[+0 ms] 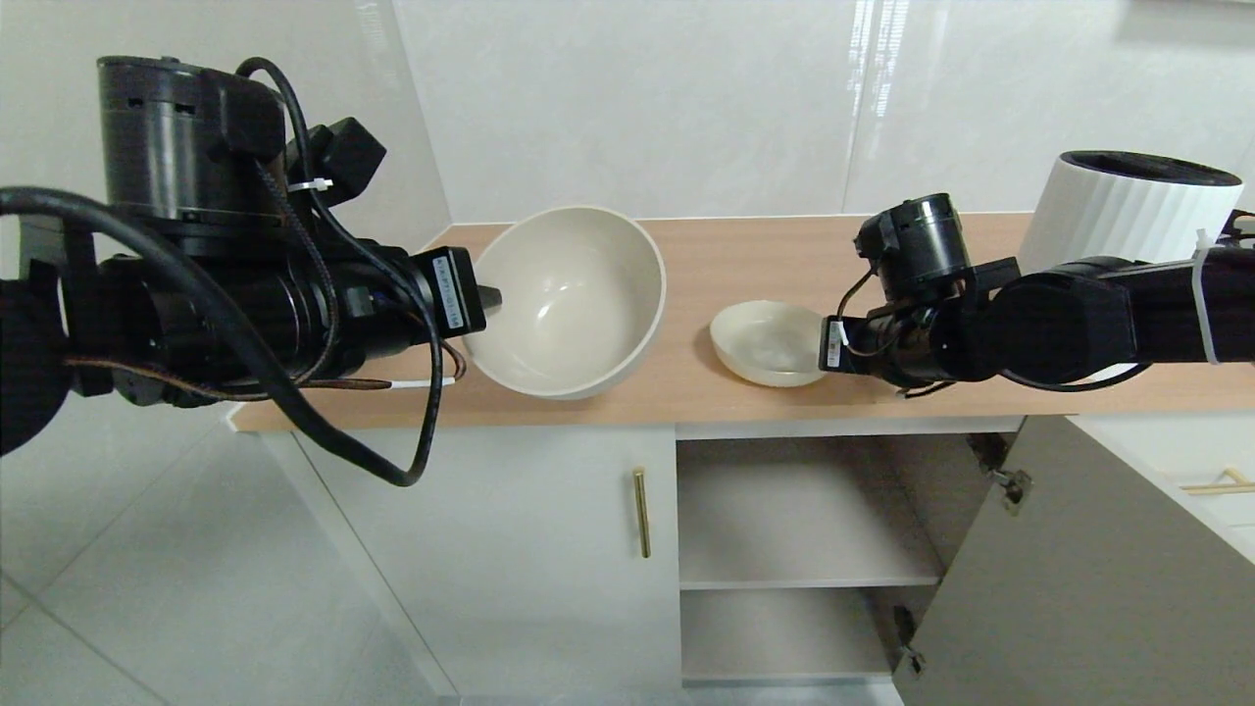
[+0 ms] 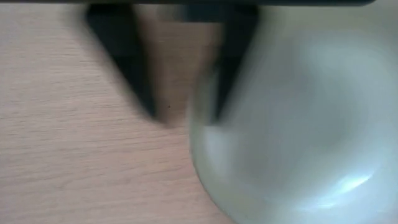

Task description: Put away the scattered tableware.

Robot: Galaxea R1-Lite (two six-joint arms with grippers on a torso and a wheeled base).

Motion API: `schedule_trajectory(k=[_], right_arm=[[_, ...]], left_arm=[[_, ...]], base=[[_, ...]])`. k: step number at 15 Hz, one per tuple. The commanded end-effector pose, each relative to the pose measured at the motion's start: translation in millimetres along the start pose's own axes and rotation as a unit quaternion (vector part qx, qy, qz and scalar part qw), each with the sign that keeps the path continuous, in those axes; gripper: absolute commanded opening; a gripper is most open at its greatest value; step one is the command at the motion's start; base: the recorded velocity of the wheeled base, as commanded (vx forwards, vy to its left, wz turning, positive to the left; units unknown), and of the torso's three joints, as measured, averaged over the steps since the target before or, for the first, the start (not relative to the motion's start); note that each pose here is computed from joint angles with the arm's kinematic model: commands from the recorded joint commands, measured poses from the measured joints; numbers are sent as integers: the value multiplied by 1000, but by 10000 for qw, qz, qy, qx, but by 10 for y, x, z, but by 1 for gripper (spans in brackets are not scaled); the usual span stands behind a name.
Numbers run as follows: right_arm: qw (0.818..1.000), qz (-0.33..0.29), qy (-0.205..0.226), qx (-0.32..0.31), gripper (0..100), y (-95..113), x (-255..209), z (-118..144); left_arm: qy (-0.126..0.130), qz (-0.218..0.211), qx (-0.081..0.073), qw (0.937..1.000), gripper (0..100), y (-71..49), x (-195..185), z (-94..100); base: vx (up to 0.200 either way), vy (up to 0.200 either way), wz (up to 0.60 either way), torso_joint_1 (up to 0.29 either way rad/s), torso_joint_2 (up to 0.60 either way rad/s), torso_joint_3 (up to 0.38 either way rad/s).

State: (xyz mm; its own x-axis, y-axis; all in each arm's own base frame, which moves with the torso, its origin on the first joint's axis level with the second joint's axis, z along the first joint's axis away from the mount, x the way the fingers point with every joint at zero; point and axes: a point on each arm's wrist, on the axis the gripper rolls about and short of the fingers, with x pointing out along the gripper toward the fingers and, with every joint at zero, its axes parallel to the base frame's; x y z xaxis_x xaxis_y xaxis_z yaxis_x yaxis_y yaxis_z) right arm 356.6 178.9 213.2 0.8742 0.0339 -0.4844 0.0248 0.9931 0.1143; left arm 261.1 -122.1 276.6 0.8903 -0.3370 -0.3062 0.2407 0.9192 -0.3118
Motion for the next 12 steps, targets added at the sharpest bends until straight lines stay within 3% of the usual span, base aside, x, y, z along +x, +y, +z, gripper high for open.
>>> schedule_trajectory(k=[1,4,7,9,12], right_arm=[[10000,0,-2,9,0,19,42,-14],[9997,64,-145,180,0,4,-64,68],[9958,571,-490,512,0,-176,-704,306],[9925,1068,-333,485,0,-312,-1018,239],[9911,1279,102,353,0,-437,-1160,23]], left_arm=[[-19,-4,-3,10000,0,-1,-13,7],[-28,1,-6,10000,0,2,-18,11],[65,35,5,10000,0,42,-74,-59],[170,41,9,9998,0,77,-131,-134],[384,14,34,9993,0,130,-204,-276]], base=[[0,0,0,0,0,0],[0,0,0,0,0,0],[0,0,0,0,0,0],[0,0,0,0,0,0],[0,0,0,0,0,0]])
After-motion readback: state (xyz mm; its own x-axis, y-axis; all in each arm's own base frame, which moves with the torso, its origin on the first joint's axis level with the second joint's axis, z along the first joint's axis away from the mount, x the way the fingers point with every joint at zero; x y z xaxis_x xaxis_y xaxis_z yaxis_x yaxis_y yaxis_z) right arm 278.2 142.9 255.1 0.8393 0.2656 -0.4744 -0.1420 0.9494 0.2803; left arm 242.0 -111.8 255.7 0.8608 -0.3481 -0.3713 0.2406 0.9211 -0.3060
